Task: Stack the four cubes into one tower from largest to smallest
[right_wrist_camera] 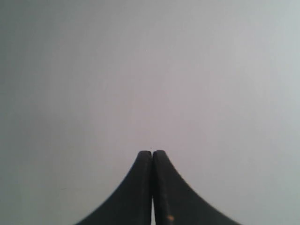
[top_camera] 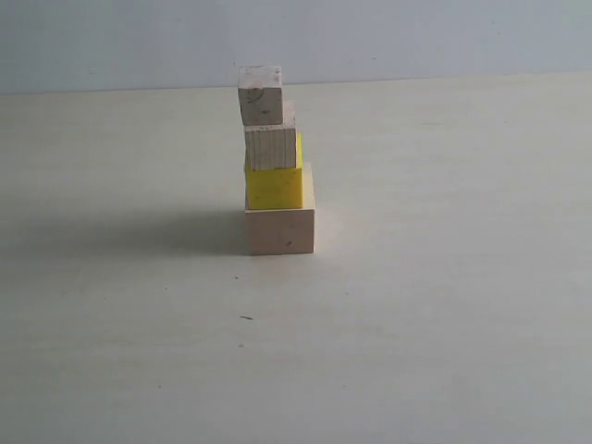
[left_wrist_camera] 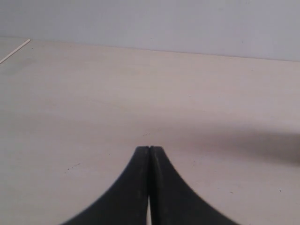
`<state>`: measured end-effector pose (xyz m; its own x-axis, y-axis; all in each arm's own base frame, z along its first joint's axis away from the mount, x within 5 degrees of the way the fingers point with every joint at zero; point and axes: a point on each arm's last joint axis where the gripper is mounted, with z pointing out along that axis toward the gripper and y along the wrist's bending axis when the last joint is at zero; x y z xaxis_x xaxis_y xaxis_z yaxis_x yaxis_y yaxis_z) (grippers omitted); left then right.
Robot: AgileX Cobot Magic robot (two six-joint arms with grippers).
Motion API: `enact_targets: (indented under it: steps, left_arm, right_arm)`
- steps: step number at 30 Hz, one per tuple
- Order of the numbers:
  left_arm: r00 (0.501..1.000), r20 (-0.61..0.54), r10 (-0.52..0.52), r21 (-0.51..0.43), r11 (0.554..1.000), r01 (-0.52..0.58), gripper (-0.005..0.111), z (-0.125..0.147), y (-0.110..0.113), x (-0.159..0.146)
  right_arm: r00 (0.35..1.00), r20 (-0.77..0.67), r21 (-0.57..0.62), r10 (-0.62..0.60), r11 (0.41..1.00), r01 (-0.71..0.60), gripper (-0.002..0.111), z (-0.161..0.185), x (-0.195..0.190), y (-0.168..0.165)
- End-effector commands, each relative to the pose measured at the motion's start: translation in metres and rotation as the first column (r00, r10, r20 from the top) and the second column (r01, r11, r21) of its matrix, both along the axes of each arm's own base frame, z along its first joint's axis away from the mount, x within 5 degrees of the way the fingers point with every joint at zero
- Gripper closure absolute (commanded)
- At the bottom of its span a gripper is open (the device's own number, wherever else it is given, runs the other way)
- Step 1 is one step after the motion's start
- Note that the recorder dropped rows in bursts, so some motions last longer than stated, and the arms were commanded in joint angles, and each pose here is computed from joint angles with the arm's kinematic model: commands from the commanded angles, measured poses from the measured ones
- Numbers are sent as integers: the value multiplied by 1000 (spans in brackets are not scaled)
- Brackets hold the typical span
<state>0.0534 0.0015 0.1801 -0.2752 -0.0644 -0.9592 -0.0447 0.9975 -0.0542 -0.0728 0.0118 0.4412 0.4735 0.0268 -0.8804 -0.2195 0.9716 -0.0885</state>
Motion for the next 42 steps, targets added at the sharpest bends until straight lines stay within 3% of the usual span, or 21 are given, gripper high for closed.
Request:
enact_targets:
  steps: [1,26,29,36,42]
  left_arm:
    - [1000,17,7,-7,1000,-7,107,1,0,0]
    - [1000,17,7,-7,1000,-7,107,1,0,0]
    - [1000,17,7,-7,1000,-7,107,1,0,0]
    - [1000,17,7,-7,1000,-7,107,1,0,0]
    - [1000,17,7,-7,1000,-7,107,1,0,0]
  right_arm:
    - [1000,0,-3,-9,1000,9,108,-1,-1,0]
    - [999,-18,-31,-32,999,32,108,-3,1,-1]
    - [987,-129,-58,-92,995,85,108,-16,12,-4]
    - [885,-416,192,-212,930,313,108,-73,64,-27]
    - [799,-538,107,-271,918,383,108,-131,98,-29]
